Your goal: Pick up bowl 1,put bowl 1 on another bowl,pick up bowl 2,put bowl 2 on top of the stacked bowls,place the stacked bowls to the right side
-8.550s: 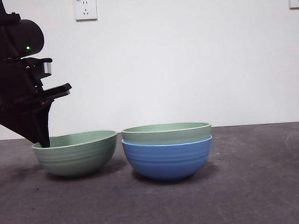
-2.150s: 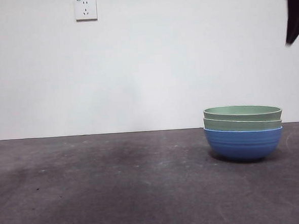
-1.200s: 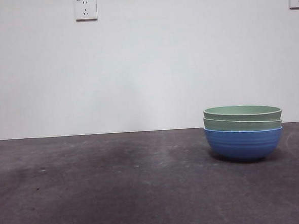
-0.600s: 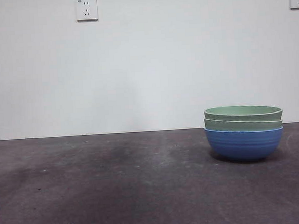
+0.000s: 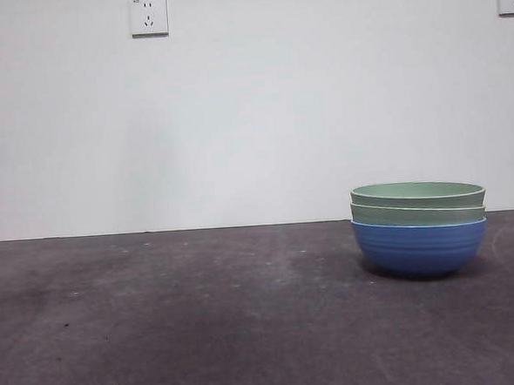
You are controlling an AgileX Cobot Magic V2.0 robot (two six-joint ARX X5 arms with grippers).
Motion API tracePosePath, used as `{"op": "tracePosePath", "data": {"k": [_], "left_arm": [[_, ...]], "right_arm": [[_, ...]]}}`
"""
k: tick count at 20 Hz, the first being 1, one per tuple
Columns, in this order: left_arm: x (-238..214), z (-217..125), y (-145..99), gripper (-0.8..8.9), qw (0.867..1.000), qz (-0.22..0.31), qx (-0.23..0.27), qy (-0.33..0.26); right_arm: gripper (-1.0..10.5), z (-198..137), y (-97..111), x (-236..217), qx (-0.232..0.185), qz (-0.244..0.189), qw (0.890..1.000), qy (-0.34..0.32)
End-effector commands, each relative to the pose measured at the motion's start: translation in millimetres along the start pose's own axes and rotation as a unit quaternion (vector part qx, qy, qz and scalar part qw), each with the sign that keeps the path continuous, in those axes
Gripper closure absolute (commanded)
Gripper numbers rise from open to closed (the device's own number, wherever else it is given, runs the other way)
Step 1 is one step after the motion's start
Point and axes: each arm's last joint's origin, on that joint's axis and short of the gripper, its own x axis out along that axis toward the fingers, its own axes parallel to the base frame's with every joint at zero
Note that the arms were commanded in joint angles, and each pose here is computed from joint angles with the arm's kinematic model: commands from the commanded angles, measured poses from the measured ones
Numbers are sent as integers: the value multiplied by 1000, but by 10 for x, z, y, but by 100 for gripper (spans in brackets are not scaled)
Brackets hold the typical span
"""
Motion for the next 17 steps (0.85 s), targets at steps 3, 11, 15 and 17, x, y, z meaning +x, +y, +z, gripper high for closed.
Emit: {"op": "tracePosePath", "data": {"k": [3, 11, 15, 17], "left_arm": [[-80, -641, -30, 817, 995, 58, 24, -74], [-185, -2275, -260, 817, 993, 104, 8, -57], [-160, -2900, -364, 817, 995, 98, -15, -22], [-147, -3145, -403, 817, 995, 96, -25, -9]], "right_arm": [[944, 5, 0, 0, -3, 1, 1000, -1], [944, 5, 0, 0, -3, 1, 1000, -1], [944, 5, 1, 0, -3, 1, 1000, -1], [944, 5, 1, 0, -3, 1, 1000, -1]]}}
